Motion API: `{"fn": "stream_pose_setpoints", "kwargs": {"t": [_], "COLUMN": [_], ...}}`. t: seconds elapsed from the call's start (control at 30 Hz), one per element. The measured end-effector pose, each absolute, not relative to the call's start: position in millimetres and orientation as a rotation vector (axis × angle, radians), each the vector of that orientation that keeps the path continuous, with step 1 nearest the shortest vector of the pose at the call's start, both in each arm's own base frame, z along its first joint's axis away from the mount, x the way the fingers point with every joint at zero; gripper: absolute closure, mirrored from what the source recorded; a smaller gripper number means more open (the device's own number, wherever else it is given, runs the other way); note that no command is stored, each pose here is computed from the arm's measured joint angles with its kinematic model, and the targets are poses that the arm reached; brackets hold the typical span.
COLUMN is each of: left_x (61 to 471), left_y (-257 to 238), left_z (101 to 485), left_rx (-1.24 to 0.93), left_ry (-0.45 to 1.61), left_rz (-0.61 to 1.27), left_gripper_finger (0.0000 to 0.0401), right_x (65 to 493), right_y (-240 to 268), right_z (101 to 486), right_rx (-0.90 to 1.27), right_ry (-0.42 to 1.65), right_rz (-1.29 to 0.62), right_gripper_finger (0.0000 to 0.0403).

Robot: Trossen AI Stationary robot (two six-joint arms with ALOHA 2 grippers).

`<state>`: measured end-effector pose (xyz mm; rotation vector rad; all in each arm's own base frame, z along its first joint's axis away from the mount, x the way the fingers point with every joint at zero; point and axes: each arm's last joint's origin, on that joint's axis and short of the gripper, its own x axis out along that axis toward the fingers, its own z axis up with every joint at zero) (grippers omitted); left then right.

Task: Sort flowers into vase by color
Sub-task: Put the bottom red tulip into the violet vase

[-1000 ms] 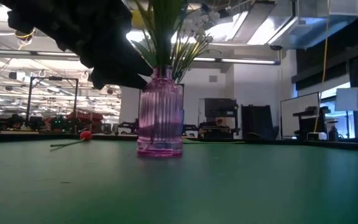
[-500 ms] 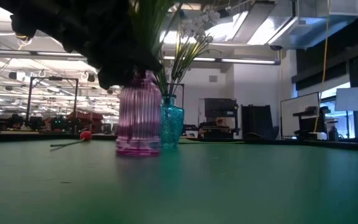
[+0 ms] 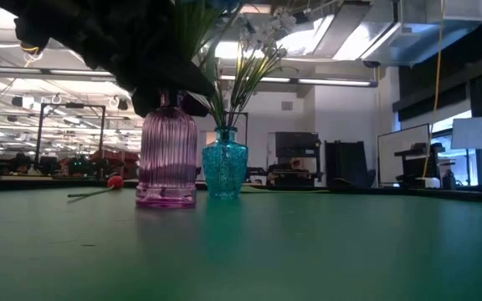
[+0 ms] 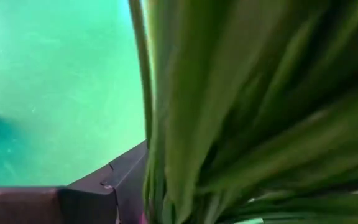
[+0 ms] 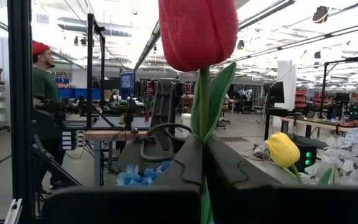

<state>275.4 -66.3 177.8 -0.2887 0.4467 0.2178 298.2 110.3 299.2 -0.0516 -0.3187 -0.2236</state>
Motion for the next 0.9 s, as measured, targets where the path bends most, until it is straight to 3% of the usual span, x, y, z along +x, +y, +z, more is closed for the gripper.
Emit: {"fn": "stream_pose_setpoints", "kwargs": {"t": [0.67,0.9], "left_x": [252,251], "left_y": [-67,-67], "left_z": [182,181], "left_rx": [-0.214,-0.205], "left_ry": [0.553,0.564], "left_rz": [0.266,0.278], "left_gripper_finger": [0.0158,0.0193], "right_x": [298,299], "right_y": [110,106], "right_z": [298,299], "right_rx": [-0.050,-0.049], "right_ry": [-0.307,-0.309], "right_rz": [-0.250,-0.264], "right_gripper_finger": [0.0400,0.0400]}}
